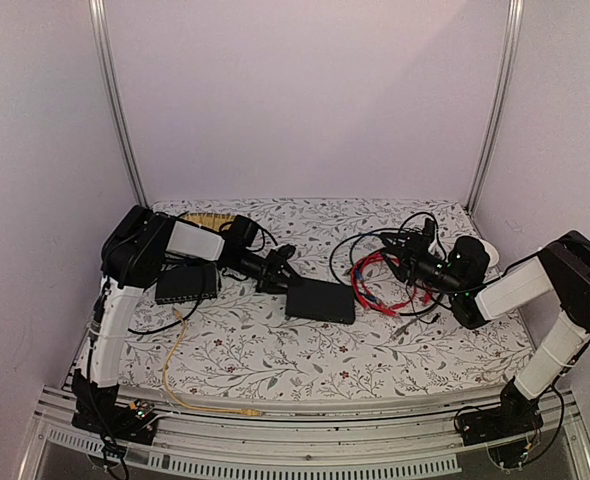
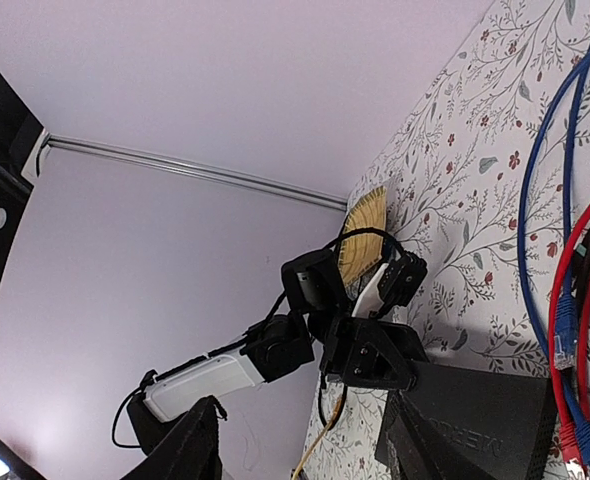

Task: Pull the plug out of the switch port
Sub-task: Place the switch port at the center of the board.

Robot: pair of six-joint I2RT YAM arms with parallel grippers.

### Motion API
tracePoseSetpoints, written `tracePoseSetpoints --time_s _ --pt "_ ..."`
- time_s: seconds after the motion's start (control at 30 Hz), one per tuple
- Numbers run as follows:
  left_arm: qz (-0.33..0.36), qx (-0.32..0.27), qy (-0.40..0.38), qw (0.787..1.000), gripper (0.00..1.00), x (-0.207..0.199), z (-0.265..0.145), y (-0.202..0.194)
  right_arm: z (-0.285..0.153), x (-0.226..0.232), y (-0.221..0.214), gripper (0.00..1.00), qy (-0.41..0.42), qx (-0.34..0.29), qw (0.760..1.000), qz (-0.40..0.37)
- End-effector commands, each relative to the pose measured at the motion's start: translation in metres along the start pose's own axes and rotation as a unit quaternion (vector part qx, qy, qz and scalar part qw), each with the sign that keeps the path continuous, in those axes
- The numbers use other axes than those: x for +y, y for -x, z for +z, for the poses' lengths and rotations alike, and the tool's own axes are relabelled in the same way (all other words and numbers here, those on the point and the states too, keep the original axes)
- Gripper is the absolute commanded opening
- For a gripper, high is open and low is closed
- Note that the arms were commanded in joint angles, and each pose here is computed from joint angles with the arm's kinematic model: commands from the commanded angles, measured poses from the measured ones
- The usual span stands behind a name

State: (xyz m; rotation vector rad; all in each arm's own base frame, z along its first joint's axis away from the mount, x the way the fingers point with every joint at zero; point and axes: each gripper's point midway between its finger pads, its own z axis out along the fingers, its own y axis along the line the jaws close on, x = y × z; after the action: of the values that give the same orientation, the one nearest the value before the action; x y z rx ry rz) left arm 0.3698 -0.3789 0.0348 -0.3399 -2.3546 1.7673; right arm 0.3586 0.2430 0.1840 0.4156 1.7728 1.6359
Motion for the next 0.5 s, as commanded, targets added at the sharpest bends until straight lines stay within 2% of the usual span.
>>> tracePoseSetpoints --time_s 0.0,0.3,0.37,0.47 --pt "-0.049 -0.030 0.097 0.994 0.16 0.054 0.019 0.002 -0.005 0.014 0.003 0.54 0.018 -0.006 1.000 -0.012" --pt "-0.060 -0.038 0.102 0.992 0.19 0.053 0.036 -0.006 -0.007 0.014 0.002 0.54 0.014 -0.006 1.000 -0.018" --pt "-0.063 -0.047 0.105 0.991 0.26 0.054 0.034 -0.008 -0.007 0.011 0.002 0.54 0.008 -0.005 1.000 -0.022" --pt "-0.061 -0.058 0.114 0.990 0.44 0.052 0.029 -0.011 -0.007 0.007 0.000 0.54 0.003 -0.002 1.000 -0.024"
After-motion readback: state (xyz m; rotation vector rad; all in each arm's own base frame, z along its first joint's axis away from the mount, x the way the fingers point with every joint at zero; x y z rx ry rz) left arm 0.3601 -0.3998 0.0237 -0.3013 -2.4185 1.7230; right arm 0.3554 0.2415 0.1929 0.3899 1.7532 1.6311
